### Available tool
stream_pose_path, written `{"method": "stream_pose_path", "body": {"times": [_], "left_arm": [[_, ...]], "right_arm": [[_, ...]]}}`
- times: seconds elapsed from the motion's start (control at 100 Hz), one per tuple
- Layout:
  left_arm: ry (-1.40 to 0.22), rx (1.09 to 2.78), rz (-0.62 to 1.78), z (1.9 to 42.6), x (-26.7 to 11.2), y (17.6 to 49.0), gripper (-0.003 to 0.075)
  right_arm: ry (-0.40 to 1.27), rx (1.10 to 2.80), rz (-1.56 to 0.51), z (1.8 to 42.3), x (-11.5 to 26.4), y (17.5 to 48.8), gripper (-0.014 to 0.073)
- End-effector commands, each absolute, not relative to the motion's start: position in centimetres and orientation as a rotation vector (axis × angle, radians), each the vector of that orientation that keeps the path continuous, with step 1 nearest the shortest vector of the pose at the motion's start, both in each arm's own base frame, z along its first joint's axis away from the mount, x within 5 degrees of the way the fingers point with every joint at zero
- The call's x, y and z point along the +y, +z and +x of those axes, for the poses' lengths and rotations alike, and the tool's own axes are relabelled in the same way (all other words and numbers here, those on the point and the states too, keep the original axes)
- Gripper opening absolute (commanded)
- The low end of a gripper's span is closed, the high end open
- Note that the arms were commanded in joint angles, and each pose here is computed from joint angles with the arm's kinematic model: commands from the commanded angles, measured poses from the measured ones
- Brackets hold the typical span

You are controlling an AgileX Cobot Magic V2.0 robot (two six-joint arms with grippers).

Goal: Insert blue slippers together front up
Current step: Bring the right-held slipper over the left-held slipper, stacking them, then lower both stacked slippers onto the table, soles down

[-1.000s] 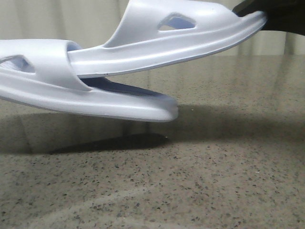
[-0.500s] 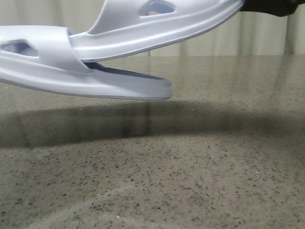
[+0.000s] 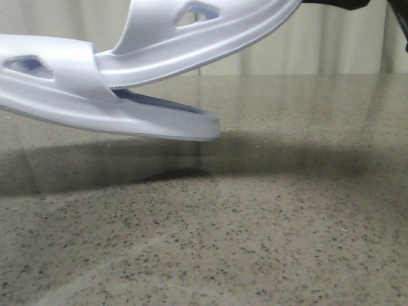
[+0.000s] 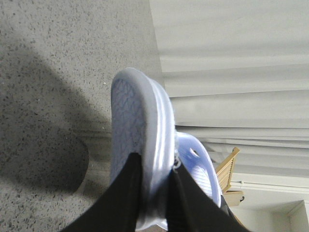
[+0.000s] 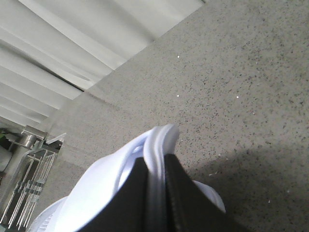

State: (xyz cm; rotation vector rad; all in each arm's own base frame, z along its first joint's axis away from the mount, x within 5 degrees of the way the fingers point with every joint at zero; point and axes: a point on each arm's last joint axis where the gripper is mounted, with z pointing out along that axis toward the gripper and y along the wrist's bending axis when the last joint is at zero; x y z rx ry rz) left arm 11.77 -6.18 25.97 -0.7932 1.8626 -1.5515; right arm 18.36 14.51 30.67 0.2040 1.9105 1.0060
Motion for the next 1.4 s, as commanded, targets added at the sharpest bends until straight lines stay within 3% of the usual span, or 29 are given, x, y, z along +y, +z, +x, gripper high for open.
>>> {"method": "stream_pose_path", "body": {"times": [0.0, 0.31, 0.4, 0.57, 0.67, 0.96, 1.39], "left_arm": [[-1.897, 1.821, -0.618, 10.5, -7.8, 28.5, 0.0027], [-1.899, 1.82, -0.619, 10.5, -7.8, 28.6, 0.0027], [-1.899, 1.82, -0.619, 10.5, -7.8, 28.6, 0.0027], [-1.897, 1.819, -0.621, 10.5, -7.7, 28.6, 0.0027], [-1.895, 1.819, -0.623, 10.5, -7.7, 28.5, 0.0027], [-1.882, 1.816, -0.635, 10.6, -7.7, 28.5, 0.0027], [-1.84, 1.807, -0.667, 10.9, -7.4, 28.3, 0.0027]], "right_arm": [[1.017, 1.93, 0.089, 17.8, 15.5, 31.5, -0.0093], [0.938, 1.901, -0.047, 17.8, 15.6, 31.6, -0.0066], [0.917, 1.894, -0.074, 17.8, 15.5, 31.6, 0.0025], [0.901, 1.89, -0.099, 17.8, 15.5, 31.6, 0.0283], [0.883, 1.88, -0.129, 17.8, 15.5, 31.6, 0.0358], [0.826, 1.835, -0.176, 17.6, 14.5, 32.4, 0.0362], [0.676, 1.644, -0.116, 14.9, 8.3, 36.6, 0.0362]]}}
